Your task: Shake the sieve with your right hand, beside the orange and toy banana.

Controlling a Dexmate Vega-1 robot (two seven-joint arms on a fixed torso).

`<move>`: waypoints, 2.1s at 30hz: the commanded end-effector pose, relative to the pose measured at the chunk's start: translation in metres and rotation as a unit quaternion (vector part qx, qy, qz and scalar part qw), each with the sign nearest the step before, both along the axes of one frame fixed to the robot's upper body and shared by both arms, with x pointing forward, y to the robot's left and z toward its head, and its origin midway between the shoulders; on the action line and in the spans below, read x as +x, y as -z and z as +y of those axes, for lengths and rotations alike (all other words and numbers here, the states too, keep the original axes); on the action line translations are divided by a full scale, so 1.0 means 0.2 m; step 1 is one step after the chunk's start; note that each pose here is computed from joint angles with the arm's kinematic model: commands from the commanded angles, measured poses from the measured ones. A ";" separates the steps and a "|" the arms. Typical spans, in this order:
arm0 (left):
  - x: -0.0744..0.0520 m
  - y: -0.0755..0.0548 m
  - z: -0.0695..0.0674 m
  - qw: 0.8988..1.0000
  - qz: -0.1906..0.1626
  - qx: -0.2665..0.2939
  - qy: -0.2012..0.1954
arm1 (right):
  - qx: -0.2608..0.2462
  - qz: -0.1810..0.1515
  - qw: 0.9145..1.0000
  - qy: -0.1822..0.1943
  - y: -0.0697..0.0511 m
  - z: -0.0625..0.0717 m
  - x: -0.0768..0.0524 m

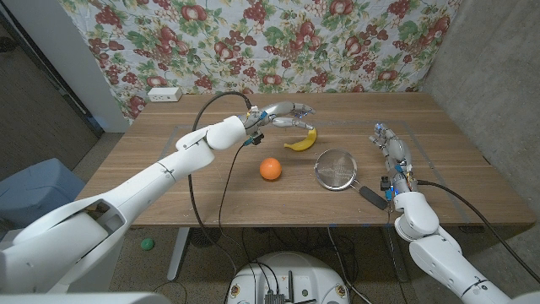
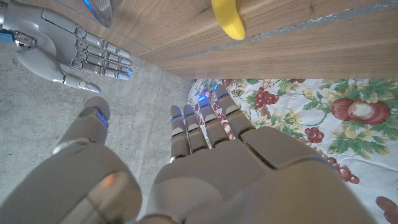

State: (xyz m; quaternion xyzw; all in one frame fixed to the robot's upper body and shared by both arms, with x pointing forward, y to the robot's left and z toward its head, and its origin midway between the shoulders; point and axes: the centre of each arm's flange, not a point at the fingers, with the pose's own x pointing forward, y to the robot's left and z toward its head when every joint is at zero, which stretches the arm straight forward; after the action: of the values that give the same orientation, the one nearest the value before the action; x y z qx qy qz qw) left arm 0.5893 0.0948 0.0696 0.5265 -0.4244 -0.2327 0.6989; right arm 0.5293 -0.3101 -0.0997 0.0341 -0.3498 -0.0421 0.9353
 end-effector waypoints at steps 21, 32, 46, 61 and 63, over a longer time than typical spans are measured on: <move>0.06 0.14 -0.12 0.999 0.031 0.026 0.004 | -0.002 0.003 1.000 0.013 0.03 -0.01 -0.02; 0.09 0.18 -0.17 0.998 0.046 0.035 0.005 | 0.002 0.006 1.000 0.013 0.04 -0.03 -0.01; 0.12 0.24 -0.24 0.997 0.065 0.046 0.010 | 0.009 0.010 1.000 0.012 0.06 -0.07 0.00; 0.11 0.27 -0.30 0.996 0.070 0.054 0.010 | 0.009 0.010 1.000 0.009 0.08 -0.12 0.00; 0.11 0.28 -0.30 0.996 0.071 0.055 0.010 | 0.010 0.011 1.000 0.009 0.08 -0.12 0.00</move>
State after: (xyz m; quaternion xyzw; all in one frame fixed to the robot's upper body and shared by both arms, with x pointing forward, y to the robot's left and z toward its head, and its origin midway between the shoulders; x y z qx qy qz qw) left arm 0.6108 0.0417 0.0184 0.5382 -0.3705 -0.2966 0.6965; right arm 0.5295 -0.3275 -0.1132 0.0397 -0.3410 -0.0550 0.9376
